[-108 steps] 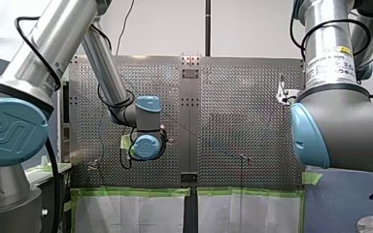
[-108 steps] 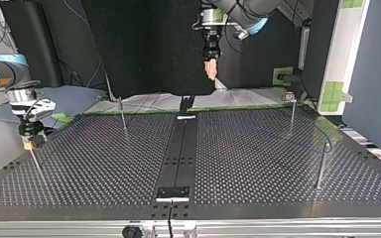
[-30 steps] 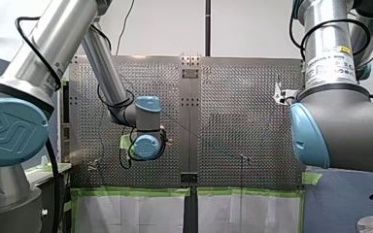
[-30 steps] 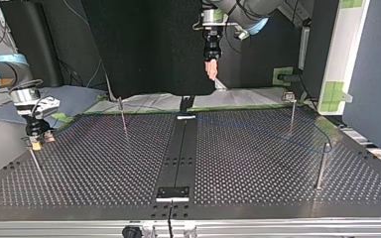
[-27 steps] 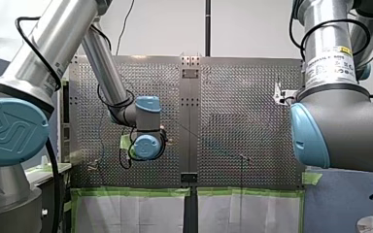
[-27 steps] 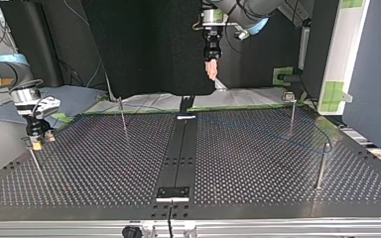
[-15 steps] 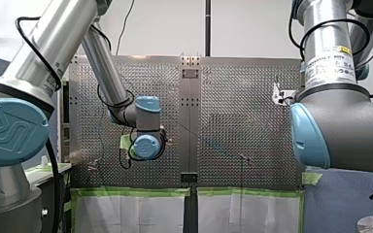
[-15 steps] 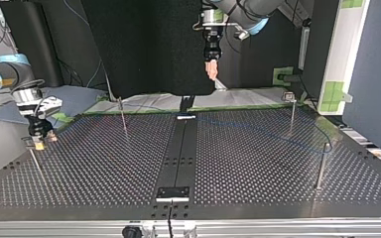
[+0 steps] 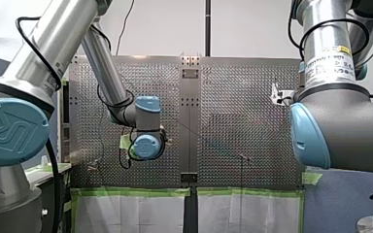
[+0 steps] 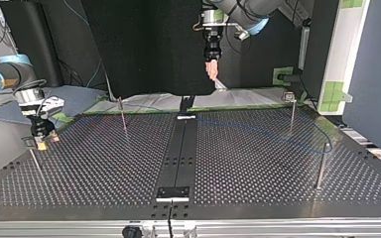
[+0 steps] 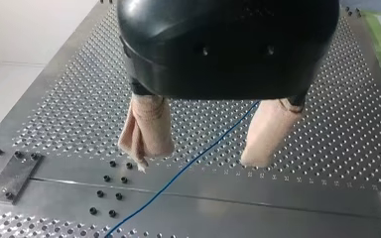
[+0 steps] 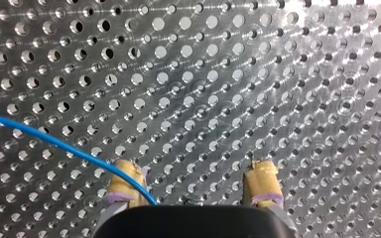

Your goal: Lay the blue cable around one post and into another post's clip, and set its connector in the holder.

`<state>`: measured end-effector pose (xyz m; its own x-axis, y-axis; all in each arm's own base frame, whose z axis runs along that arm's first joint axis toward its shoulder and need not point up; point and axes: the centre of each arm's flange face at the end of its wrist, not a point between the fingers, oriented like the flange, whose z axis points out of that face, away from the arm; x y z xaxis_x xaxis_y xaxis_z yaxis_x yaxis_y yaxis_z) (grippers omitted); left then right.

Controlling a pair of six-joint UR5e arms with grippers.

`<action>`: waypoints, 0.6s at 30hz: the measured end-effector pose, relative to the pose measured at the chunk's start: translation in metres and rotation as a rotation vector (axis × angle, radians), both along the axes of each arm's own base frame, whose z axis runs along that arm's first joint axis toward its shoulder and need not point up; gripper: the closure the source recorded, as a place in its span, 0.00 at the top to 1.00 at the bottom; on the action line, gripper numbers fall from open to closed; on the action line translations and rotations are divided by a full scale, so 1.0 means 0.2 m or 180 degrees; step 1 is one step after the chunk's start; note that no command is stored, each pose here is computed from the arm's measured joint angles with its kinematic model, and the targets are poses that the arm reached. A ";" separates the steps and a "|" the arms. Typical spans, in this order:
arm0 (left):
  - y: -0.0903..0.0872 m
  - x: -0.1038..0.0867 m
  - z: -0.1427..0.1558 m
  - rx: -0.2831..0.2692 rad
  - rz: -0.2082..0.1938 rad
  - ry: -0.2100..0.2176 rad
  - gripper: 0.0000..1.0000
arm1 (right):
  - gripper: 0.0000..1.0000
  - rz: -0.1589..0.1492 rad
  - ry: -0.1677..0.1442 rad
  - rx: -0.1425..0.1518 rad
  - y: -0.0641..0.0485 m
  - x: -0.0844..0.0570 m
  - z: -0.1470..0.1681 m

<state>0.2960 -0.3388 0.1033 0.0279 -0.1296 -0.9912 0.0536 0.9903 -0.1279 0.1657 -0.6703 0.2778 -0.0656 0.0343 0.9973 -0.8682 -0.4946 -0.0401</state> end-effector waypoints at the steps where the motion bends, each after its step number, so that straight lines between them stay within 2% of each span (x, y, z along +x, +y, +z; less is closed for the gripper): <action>1: 0.00 0.00 0.00 0.0000 0.0002 0.0000 1.00 | 1.00 0.0001 0.0002 0.0004 0.00 0.00 0.00; 18: 0.01 0.01 0.00 0.0000 0.0022 0.0000 1.00 | 1.00 -0.0033 0.0047 0.0081 0.04 0.02 -0.07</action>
